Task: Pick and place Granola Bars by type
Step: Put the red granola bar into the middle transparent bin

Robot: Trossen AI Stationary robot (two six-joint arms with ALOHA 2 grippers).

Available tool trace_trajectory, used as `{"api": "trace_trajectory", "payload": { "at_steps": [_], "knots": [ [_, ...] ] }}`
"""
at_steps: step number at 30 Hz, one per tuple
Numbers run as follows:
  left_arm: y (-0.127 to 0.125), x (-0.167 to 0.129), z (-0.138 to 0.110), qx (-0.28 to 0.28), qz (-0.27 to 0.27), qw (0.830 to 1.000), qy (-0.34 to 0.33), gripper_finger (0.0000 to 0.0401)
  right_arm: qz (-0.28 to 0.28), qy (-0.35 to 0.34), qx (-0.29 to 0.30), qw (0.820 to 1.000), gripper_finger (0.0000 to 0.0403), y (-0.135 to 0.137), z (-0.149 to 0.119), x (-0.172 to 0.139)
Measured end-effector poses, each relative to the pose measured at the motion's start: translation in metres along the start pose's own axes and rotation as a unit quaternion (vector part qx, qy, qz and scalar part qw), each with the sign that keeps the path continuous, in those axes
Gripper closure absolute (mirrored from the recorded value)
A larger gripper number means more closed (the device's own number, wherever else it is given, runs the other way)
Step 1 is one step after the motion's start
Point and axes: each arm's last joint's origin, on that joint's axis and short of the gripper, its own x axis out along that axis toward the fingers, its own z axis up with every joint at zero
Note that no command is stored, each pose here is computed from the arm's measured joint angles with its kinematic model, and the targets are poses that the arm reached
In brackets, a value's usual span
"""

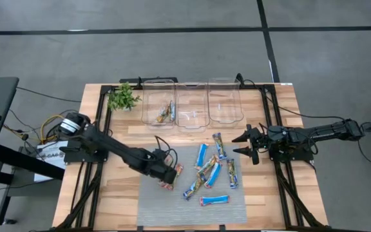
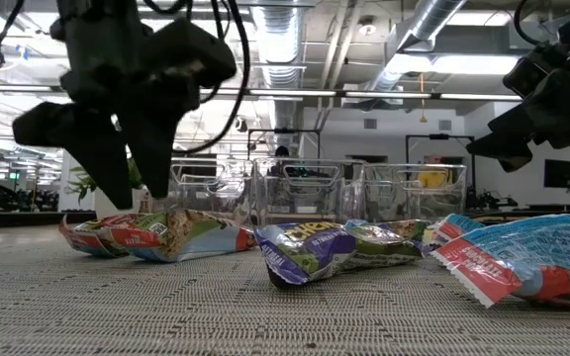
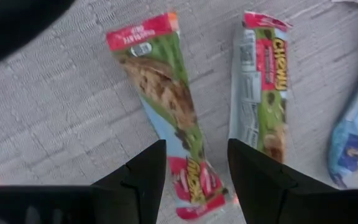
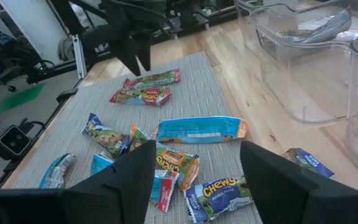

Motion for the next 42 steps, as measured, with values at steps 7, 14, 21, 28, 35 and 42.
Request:
{"api": "trace_trajectory", "payload": {
  "at_steps": [7,14,21,28,35,42],
  "knots": [
    [0.001,0.008,0.012,0.004,0.012,1.0,0.006,0.0237,0.0,0.0,0.0,1.0,0.0178,0.0,0.0,0.0],
    [0.003,0.023,0.013,0.023,0.035,0.999,0.024,0.0237,0.001,-0.002,0.0,1.0,0.0178,0.0,0.0,0.0],
    [0.003,0.034,0.012,0.045,0.045,0.997,0.037,0.0237,0.001,-0.002,0.0,1.0,0.0178,0.0,0.0,0.0],
    [0.004,0.034,0.012,0.058,0.047,0.996,0.04,0.0263,0.001,-0.002,0.0,1.0,0.0178,0.0,0.0,0.0],
    [0.003,0.034,0.012,0.088,0.037,0.995,0.04,0.0336,0.001,-0.002,0.0,1.0,0.0178,0.0,0.0,0.0],
    [-0.004,0.027,0.014,0.132,0.011,0.991,0.025,0.0363,0.001,-0.002,0.0,1.0,0.0178,0.0,0.0,0.0]
  ]
}}
